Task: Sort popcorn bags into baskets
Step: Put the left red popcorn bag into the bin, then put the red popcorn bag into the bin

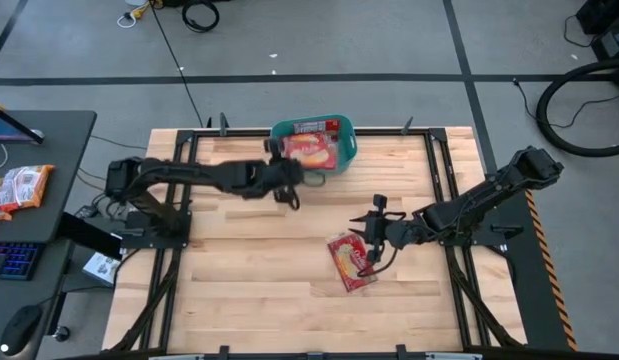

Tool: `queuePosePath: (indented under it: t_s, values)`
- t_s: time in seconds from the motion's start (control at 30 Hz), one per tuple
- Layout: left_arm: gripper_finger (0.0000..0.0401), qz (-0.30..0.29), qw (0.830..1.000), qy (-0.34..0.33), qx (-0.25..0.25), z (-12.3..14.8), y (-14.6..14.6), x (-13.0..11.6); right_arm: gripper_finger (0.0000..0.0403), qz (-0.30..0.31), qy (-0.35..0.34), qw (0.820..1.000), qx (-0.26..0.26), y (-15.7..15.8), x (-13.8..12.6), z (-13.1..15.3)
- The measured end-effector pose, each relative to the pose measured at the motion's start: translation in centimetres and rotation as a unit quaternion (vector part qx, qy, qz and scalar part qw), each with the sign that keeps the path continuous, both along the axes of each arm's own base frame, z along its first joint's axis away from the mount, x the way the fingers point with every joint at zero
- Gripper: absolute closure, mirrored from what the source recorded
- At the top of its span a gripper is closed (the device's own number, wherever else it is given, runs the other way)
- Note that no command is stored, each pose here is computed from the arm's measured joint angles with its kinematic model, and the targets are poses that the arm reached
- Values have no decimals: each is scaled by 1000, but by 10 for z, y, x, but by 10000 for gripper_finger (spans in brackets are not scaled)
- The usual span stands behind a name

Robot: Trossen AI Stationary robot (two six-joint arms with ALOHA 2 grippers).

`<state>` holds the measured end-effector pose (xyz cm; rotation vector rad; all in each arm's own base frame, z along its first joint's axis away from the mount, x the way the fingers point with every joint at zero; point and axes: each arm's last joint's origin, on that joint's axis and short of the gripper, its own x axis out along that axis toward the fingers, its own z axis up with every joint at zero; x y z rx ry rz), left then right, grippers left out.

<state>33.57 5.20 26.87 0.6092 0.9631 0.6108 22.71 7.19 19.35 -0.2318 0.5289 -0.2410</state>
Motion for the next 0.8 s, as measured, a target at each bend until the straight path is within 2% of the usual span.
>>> queuePosePath:
  t_s: [0.1,0.27,0.47,0.63,0.8]
  values:
    - [394,1,999,-32,-32,-3,24,5,289,2,-2,1000,6,3,-1,0]
    - [394,17,999,-26,-32,-18,57,10,289,7,-2,1000,12,7,-2,0]
    - [376,24,997,-18,-74,-47,89,16,289,10,-1,1000,15,9,-3,-1]
    - [327,42,997,-9,-70,-55,95,16,289,10,1,1000,15,9,-4,-1]
    - [258,27,998,-18,-60,-42,85,23,289,2,5,1000,6,8,-5,-2]
